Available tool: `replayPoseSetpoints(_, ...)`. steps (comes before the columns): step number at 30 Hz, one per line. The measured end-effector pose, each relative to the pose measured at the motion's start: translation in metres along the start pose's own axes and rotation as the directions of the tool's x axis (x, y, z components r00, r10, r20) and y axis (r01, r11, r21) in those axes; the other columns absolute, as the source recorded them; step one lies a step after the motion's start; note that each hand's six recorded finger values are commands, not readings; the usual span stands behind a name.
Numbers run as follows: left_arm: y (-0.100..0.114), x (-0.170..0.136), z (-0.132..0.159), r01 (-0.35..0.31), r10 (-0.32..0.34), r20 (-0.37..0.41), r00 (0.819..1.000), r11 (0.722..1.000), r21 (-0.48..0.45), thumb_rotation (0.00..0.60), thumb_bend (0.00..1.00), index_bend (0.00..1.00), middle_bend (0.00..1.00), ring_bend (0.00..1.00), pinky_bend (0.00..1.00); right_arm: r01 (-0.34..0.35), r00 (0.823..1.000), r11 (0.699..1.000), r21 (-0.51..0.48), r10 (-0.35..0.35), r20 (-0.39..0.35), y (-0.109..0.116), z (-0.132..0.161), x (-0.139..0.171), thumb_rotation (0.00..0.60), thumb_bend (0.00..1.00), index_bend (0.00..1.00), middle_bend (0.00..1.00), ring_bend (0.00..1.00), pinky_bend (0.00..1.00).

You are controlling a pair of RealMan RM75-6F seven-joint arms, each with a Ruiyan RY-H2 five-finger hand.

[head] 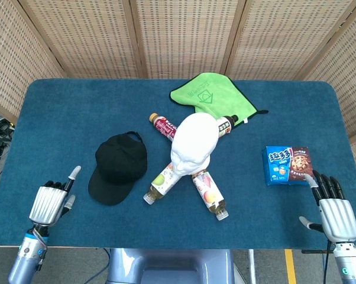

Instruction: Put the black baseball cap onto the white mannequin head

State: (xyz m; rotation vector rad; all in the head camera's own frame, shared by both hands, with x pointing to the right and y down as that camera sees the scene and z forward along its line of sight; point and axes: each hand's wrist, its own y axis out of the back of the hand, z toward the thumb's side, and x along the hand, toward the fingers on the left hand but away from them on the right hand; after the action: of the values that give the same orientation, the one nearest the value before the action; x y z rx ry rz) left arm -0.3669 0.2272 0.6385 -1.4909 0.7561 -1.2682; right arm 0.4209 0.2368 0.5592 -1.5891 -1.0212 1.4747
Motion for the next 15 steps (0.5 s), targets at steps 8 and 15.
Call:
replayPoseSetpoints(8,-0.034,0.008,0.021,0.050,-0.049,0.072,0.996,0.999,-0.009,0.600,0.52,0.06,0.78,0.75,0.69,0.001,1.000,1.000,-0.003,-0.001,0.005,0.000,-0.002,-0.001,0.600,0.03,0.01,0.00,0.00,0.00)
replayPoseSetpoints(15,-0.051,0.007,0.027,0.080,-0.079,0.097,0.992,0.997,-0.006,0.600,0.53,0.12,0.78,0.75,0.69,0.003,1.000,1.000,-0.002,-0.003,0.005,0.000,-0.002,-0.001,0.600,0.04,0.01,0.00,0.00,0.00)
